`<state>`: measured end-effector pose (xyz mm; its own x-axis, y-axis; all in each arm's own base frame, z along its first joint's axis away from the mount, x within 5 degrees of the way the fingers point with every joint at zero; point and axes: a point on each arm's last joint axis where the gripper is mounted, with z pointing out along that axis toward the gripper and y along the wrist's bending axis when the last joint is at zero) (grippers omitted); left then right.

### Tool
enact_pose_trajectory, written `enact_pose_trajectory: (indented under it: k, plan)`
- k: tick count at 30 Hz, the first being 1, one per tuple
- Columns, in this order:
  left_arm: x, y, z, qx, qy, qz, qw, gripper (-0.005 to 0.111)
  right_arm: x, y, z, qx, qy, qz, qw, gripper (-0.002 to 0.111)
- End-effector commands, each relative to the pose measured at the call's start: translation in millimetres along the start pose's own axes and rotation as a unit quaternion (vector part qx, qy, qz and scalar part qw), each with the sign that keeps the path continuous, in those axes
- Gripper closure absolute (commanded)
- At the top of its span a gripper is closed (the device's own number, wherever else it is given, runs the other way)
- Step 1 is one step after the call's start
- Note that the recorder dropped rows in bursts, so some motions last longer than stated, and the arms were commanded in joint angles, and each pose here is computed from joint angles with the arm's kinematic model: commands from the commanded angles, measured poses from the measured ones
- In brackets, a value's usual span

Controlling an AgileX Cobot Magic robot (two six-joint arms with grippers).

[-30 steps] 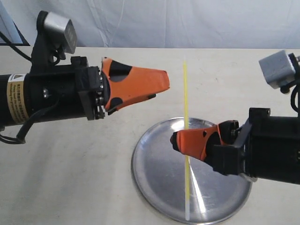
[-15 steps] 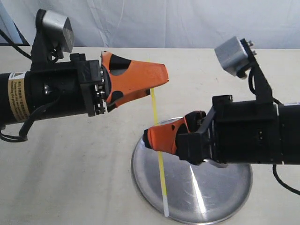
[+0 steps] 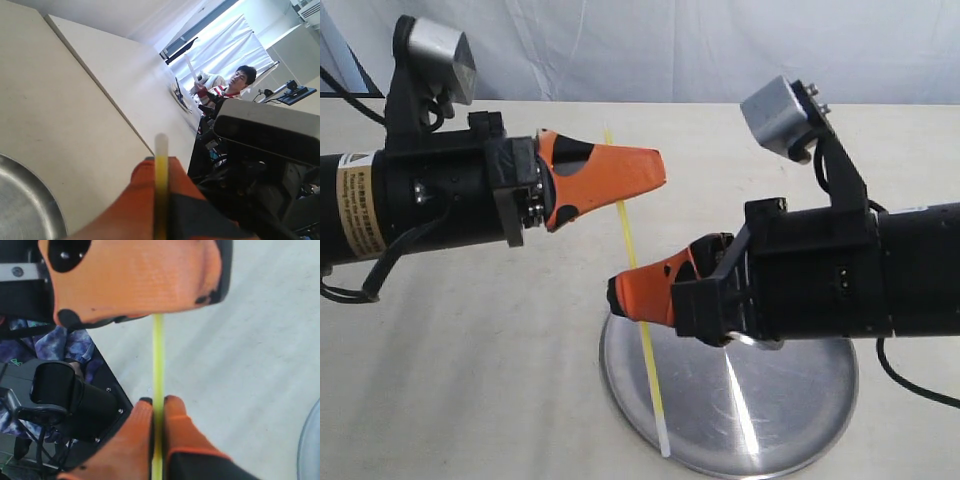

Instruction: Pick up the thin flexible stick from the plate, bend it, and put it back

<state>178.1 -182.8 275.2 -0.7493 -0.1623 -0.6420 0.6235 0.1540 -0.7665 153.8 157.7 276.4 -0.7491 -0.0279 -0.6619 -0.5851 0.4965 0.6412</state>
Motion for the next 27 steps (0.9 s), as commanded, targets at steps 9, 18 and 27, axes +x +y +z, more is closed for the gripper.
enact_pose_trajectory:
  k: [9,18,27]
  plan:
    - [-2.4,-4.4,0.8,0.026,-0.013,0.003,1.000,0.107,0.2,-5.5,-1.3,0.039,0.011,-0.032,0.999,0.043]
    - [-9.7,-11.7,-0.4,0.068,-0.052,-0.023,0.996,0.107,8.2,-12.0,8.0,0.035,0.056,-0.004,0.998,0.068]
    - [-8.2,-0.3,0.5,0.000,-0.045,0.076,0.996,0.107,16.3,-3.2,17.4,-0.060,0.105,0.013,0.993,0.109]
